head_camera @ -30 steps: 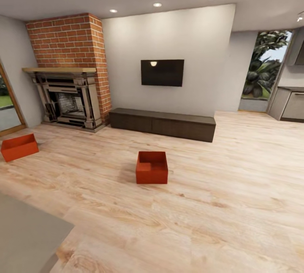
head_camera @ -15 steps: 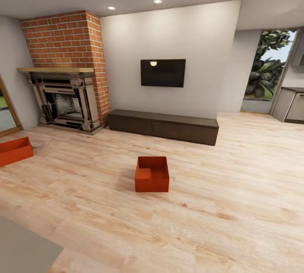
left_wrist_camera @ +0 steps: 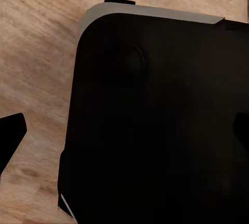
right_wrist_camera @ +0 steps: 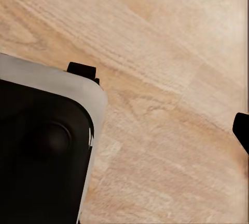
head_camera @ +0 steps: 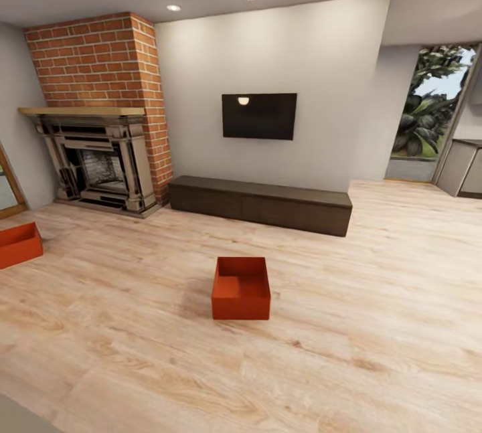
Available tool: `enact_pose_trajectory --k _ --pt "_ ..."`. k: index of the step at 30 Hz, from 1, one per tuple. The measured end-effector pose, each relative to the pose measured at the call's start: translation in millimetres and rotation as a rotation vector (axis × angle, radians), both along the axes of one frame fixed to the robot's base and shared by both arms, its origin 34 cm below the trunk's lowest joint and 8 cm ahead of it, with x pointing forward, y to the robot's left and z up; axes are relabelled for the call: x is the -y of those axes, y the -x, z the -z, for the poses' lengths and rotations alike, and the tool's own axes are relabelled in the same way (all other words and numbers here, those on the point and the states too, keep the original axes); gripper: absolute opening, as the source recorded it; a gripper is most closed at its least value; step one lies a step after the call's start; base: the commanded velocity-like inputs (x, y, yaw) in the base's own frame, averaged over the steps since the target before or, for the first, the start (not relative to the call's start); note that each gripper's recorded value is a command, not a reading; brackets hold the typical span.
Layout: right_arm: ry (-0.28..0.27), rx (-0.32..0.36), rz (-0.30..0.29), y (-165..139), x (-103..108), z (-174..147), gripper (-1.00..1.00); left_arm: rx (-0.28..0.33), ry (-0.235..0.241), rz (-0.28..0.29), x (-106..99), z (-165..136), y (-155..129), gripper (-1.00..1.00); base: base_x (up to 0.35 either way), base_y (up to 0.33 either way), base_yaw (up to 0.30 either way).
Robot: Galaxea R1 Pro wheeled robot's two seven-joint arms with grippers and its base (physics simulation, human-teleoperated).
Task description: Move the two storage containers from the living room to the garage. In the garage, place one container on the floor and stack the other container on top of it (either order is fine).
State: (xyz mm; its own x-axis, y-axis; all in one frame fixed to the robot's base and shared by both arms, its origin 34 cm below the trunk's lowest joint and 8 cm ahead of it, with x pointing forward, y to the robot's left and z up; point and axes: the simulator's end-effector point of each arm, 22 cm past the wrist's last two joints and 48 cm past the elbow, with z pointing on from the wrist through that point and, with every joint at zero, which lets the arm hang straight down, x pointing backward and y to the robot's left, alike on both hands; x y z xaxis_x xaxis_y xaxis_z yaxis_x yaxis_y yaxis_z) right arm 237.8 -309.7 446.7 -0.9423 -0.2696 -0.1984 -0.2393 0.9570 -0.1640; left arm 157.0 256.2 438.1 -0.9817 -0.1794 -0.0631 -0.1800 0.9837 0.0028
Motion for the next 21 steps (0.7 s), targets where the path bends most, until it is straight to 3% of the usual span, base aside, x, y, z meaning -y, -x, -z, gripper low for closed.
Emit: enact_pose_trajectory --k 21 --pt "0.000 0.000 0.000 -0.1 0.0 0.0 1.00 0.003 0.000 -0.001 -0.1 0.0 -1.0 1.00 0.328 0.000 0.000"
